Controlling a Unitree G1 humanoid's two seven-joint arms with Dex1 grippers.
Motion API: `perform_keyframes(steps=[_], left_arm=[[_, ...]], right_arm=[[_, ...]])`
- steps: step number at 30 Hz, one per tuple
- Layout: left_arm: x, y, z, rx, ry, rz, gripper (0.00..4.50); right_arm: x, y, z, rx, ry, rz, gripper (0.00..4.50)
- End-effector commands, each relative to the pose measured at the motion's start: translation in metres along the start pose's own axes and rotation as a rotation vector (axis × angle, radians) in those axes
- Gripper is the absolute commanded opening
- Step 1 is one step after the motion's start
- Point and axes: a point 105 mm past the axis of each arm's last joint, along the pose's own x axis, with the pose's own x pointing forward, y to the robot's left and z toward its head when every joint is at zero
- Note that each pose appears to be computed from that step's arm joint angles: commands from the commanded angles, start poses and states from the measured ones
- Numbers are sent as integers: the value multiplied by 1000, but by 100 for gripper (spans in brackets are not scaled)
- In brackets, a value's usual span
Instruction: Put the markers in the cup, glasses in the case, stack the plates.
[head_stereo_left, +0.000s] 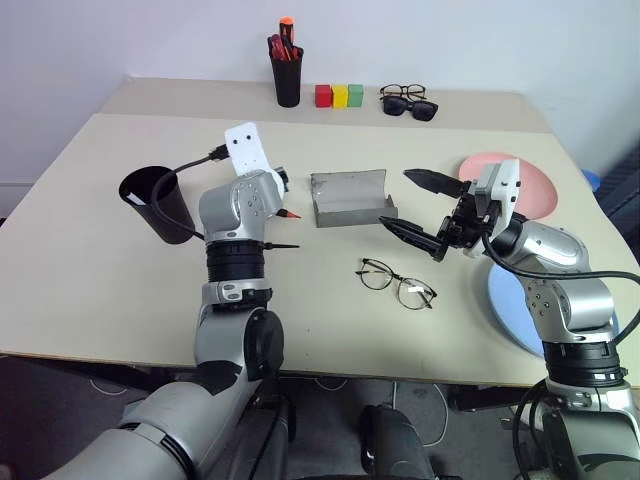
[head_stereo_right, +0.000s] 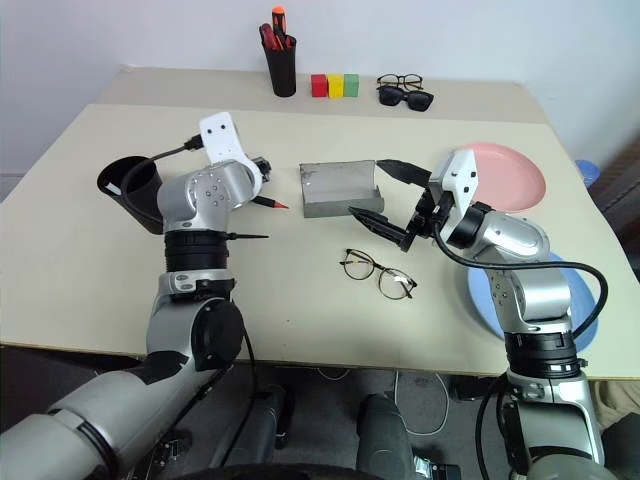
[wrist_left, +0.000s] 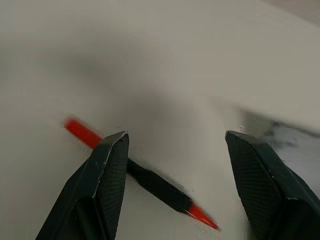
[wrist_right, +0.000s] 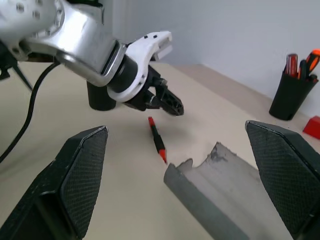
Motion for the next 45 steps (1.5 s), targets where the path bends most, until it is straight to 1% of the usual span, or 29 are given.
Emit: perform_keyframes(steps=[1, 5, 6, 8, 11, 13, 14, 15, 17, 19, 20, 21, 22, 24, 25, 26, 27, 28, 32, 34, 35, 39, 43, 45], left_arm=[[-6, -3, 9, -176, 4, 50, 311], [-8, -1, 3, -393, 20, 140, 311], [-10, 3, 6, -407, -16, 191, 311], [-12, 2, 3, -436, 4, 222, 311], [-12, -3, 7, -383, -11, 213, 311], [-11, -6, 18, -265, -71, 179, 311], [-9, -11, 26, -182, -111, 121, 311], [-7, -19, 30, -91, -118, 41, 311], [-5, -27, 41, 146, -169, -77, 311], [-3, -26, 51, 438, -202, -142, 311], [-2, -24, 53, 525, -201, -160, 311], [-1, -17, 61, 733, -235, -186, 311], [1, -11, 64, 882, -239, -202, 311], [6, 11, 72, 1134, -204, -188, 311], [7, 17, 75, 1258, -190, -201, 311], [8, 23, 77, 1355, -164, -216, 311], [8, 26, 77, 1499, -127, -255, 311], [8, 29, 74, 1604, -74, -304, 311], [7, 34, 65, 1840, 35, -429, 311], [6, 29, 56, 1965, 77, -489, 311], [6, 26, 52, 1999, 93, -517, 311], [4, 17, 37, 2084, 151, -605, 311], [3, 5, 24, 2098, 188, -670, 311], [3, -1, 22, 2103, 181, -663, 311]], right_arm=[[-7, -6, 13, -58, -21, -27, 450], [-8, -7, 12, -59, -15, -30, 450], [-9, -7, 12, -58, -12, -31, 450], [-9, -8, 10, -57, -8, -32, 450], [-9, -8, 9, -55, -4, -34, 450], [-10, -9, 8, -54, -4, -36, 450], [-10, -9, 7, -54, -4, -37, 450], [-10, -9, 6, -54, -4, -39, 450], [-10, -9, 6, -54, -7, -42, 450], [-11, -9, 5, -55, -10, -48, 450], [-10, -9, 5, -55, -11, -49, 450], [-11, -9, 5, -57, -14, -54, 450], [-12, -9, 5, -59, -15, -58, 450], [-12, -10, 4, -60, -17, -63, 450], [-12, -10, 4, -60, -17, -64, 450], [-12, -10, 3, -60, -18, -65, 450], [-11, -9, 3, -60, -19, -67, 450], [-11, -9, 2, -59, -20, -69, 450], [-9, -9, 1, -58, -22, -71, 450], [-8, -9, 2, -60, -25, -76, 450], [-8, -9, 2, -61, -26, -78, 450], [-10, -8, 3, -64, -25, -90, 450], [-14, -8, 4, -72, -18, -105, 450], [-16, -8, 4, -74, -17, -116, 450]])
